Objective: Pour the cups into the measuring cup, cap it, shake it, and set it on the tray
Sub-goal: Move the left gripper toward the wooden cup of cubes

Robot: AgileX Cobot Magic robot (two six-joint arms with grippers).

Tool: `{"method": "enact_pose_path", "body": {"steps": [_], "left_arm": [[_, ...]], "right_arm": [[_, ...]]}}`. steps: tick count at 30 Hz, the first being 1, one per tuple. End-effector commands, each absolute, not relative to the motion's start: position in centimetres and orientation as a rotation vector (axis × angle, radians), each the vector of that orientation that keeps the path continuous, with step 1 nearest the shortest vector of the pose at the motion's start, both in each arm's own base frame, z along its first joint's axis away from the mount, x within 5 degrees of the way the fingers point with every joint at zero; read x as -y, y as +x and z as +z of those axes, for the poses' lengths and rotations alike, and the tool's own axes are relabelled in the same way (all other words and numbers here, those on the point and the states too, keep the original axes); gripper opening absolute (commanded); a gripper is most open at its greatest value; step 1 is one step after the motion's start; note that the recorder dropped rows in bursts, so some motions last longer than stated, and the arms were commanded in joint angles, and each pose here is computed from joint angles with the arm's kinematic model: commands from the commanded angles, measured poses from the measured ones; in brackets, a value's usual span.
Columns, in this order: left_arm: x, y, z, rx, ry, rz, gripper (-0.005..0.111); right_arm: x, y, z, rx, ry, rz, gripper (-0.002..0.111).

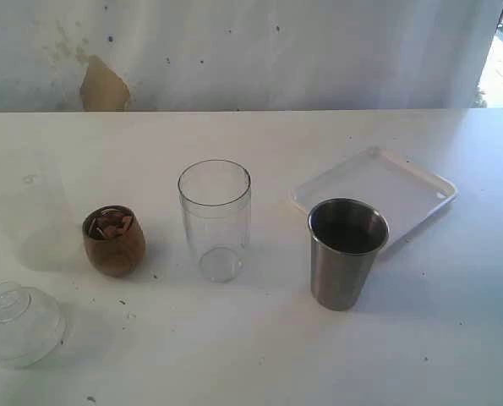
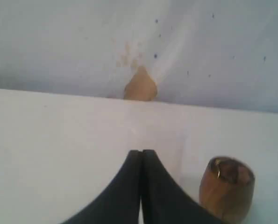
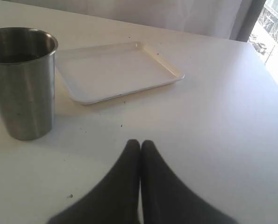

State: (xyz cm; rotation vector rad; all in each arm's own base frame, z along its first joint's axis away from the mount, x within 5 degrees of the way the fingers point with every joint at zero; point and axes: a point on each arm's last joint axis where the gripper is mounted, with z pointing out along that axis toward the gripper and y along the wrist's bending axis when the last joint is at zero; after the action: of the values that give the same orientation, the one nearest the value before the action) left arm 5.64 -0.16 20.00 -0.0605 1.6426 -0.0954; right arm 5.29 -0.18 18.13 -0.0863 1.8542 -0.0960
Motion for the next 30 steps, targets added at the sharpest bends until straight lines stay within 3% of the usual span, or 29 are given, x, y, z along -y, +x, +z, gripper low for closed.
{"method": "enact_pose_path", "body": {"steps": [1, 11, 14, 16, 18, 21, 27, 30], "left_arm": [[0.1, 5.6, 21.4, -1.463, -0.209, -0.266, 0.000], [-0.1, 5.3, 23.0, -1.253, -0.369, -0.489, 0.001], [-0.1, 5.3, 23.0, -1.254, -0.369, -0.488, 0.016], [-0.1, 5.5, 23.2, -1.269, -0.373, -0.486, 0.036], [-0.1, 5.8, 23.7, -1.278, -0.363, -0.473, 0.063], [0.2, 6.6, 24.5, -1.327, -0.350, -0.475, 0.086], [2.9, 8.3, 25.8, -1.314, -0.008, -0.596, 0.088], [3.7, 9.9, 24.7, -1.429, 0.072, -0.610, 0.088]], "right_arm": [[0.2, 5.3, 18.1, -1.843, -0.085, -0.104, 0.000], [0.2, 5.3, 18.1, -1.843, -0.085, -0.104, 0.000], [0.2, 5.3, 18.1, -1.843, -0.085, -0.104, 0.000], [0.2, 5.3, 18.1, -1.843, -0.085, -0.104, 0.000], [0.2, 5.3, 18.1, -1.843, -0.085, -0.104, 0.000], [0.2, 5.3, 18.1, -1.843, -0.085, -0.104, 0.000], [0.2, 5.3, 18.1, -1.843, -0.085, -0.104, 0.000], [0.2, 5.3, 18.1, -1.843, -0.085, -0.104, 0.000]]}}
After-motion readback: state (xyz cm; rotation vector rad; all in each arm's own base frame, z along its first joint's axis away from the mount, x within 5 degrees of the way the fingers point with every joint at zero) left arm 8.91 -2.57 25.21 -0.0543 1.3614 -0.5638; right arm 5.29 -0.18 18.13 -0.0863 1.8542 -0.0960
